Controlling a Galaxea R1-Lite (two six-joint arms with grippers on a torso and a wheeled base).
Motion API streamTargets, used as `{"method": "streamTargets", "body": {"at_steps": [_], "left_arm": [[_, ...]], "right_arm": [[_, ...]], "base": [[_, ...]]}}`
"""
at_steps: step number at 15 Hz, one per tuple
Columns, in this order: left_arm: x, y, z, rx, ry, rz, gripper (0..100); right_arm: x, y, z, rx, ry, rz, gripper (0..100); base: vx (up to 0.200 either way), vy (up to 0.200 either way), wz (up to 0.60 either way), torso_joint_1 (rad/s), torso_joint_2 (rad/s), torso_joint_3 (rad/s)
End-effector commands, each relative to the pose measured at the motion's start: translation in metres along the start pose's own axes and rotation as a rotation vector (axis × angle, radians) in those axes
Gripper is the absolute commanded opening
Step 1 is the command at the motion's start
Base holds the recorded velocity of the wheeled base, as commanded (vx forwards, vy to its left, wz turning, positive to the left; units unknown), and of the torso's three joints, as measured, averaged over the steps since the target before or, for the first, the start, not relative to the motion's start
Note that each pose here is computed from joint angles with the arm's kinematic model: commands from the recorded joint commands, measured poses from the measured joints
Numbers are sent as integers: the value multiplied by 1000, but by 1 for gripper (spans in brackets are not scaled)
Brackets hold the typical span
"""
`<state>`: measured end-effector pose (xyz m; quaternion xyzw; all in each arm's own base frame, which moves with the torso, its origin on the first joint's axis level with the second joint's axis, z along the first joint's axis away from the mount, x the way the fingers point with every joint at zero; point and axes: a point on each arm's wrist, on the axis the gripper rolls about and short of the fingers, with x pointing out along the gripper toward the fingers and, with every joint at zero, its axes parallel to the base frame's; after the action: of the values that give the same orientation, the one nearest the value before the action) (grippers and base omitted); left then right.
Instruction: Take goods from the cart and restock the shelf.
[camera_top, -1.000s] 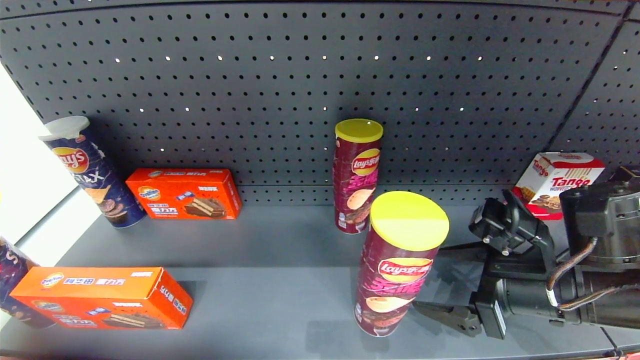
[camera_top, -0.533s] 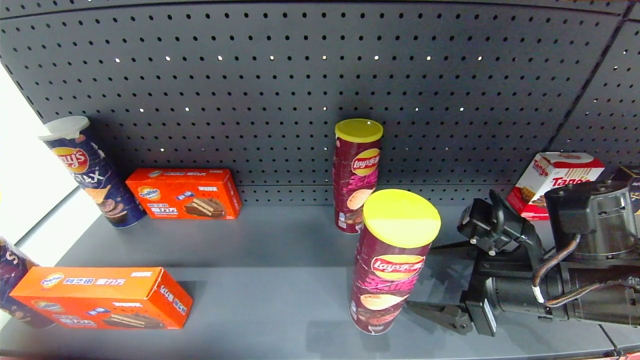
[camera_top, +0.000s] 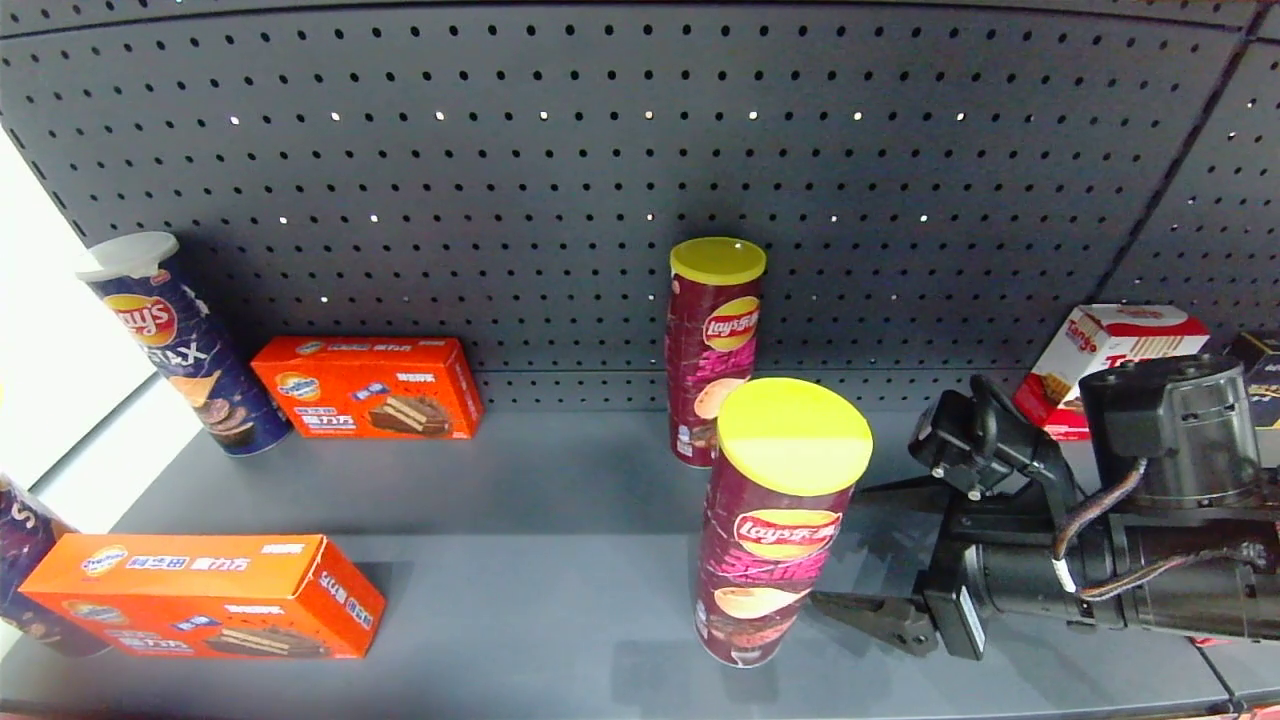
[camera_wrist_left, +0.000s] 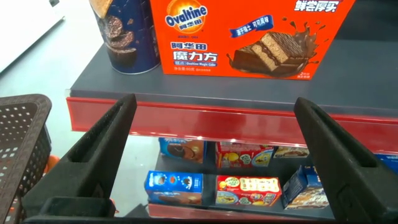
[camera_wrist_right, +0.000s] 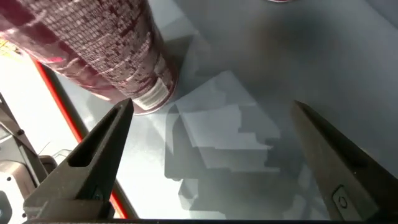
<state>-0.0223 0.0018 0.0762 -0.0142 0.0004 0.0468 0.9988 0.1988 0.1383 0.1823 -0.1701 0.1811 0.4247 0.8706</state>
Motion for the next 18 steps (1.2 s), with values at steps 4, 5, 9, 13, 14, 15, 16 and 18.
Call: {"method": "streamTargets", "body": {"at_steps": [4,5,9,13,14,15,16,18], "left_arm": [[0,0,0,-1,1,2,100],[0,0,0,-1,1,2,100],[0,0,0,-2,1,2,100],[0,0,0,-2,1,2,100],[0,0,0,-1,1,2,100],[0,0,0,-1,1,0,100],[0,0,0,-1,1,0,100],[0,0,0,-1,1,2,100]], "right_arm": [[9,0,8,-12,-11,14,100],[12,0,9,-13,-10,17,100],[11,2,6,-12,-1,22,100],[-5,3,-7,4,11,1,100],[-6,4,-7,3,11,3,100],[-6,4,-4,-2,3,5,100],[-4,4,-3,-4,1,9,100],[-1,6,2,-12,-9,17,100]], "base": [[0,0,0,0,0,0],[0,0,0,0,0,0],[0,0,0,0,0,0],[0,0,0,0,0,0],[0,0,0,0,0,0],[0,0,0,0,0,0],[0,0,0,0,0,0],[0,0,0,0,0,0]]}}
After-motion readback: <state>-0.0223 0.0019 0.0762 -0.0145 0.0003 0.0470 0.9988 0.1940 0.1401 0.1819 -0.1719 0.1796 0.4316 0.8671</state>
